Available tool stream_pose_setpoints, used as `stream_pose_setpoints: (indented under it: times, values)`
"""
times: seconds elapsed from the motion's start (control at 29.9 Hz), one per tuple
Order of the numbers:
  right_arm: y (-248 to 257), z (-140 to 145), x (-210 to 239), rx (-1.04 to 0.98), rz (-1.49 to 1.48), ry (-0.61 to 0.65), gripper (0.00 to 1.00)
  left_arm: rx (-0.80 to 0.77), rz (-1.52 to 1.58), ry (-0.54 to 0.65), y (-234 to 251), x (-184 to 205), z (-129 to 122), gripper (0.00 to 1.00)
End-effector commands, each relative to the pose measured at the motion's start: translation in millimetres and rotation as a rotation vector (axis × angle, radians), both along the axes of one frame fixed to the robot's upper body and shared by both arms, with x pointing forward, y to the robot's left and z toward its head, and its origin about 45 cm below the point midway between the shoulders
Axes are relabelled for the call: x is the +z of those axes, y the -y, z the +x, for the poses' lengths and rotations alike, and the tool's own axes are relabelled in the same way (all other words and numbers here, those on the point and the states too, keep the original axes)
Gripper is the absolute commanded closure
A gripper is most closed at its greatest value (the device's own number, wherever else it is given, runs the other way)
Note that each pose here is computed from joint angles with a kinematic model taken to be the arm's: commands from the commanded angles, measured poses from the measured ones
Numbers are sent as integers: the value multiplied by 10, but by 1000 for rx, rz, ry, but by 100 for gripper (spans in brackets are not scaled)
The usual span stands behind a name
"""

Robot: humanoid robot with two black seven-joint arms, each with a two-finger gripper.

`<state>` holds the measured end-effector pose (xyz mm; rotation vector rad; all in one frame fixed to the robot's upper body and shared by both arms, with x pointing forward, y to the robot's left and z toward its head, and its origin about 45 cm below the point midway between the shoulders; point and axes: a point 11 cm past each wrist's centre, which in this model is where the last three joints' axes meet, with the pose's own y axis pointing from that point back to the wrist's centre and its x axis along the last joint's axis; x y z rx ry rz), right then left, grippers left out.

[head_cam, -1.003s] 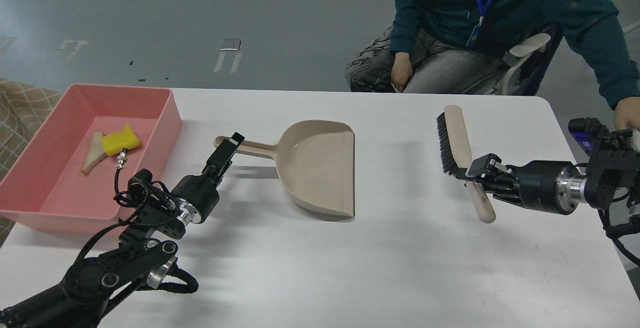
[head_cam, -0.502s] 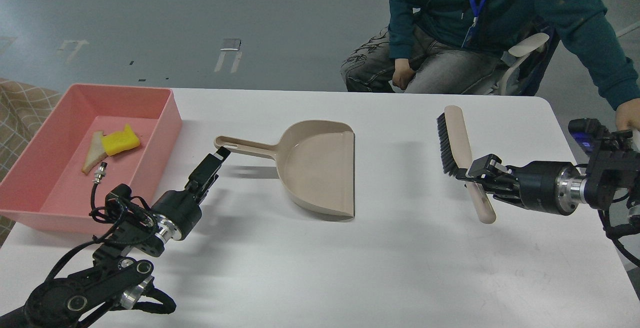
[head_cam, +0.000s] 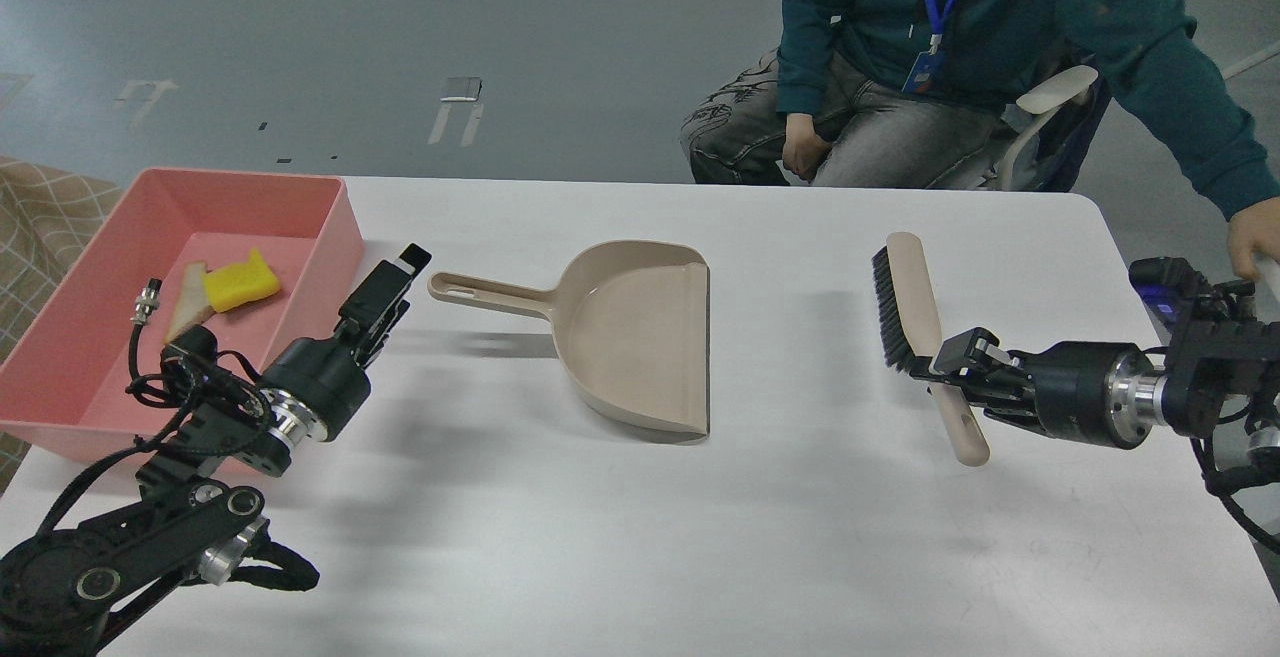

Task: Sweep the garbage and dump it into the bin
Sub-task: 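Open the left gripper and withdraw it from the dustpan, then lower the brush onto the table and release with the right gripper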

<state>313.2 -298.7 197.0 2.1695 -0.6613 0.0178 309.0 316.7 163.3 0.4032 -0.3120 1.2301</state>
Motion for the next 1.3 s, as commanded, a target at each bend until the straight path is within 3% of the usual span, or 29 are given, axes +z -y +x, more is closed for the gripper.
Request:
stream_pose_setpoints:
  times: [0.0, 0.37, 1.0, 1.2, 1.27]
  values:
    - [8, -31, -39, 5, -9, -7, 100, -7, 2, 33, 4, 129, 111, 4]
    - [48, -119, -144, 1, -19, -33, 100, 27, -57, 153, -37, 733, 608, 4]
    - [128, -177, -233, 34, -93, -18, 100, 78, -51, 245, -205, 1192, 1032, 4]
    - [135, -171, -227, 30, -94, -15, 100, 73, -55, 245, -179, 1194, 1055, 4]
    - [134, -171, -226, 30, -93, -15, 94, 73, -55, 245, -179, 1194, 1055, 4]
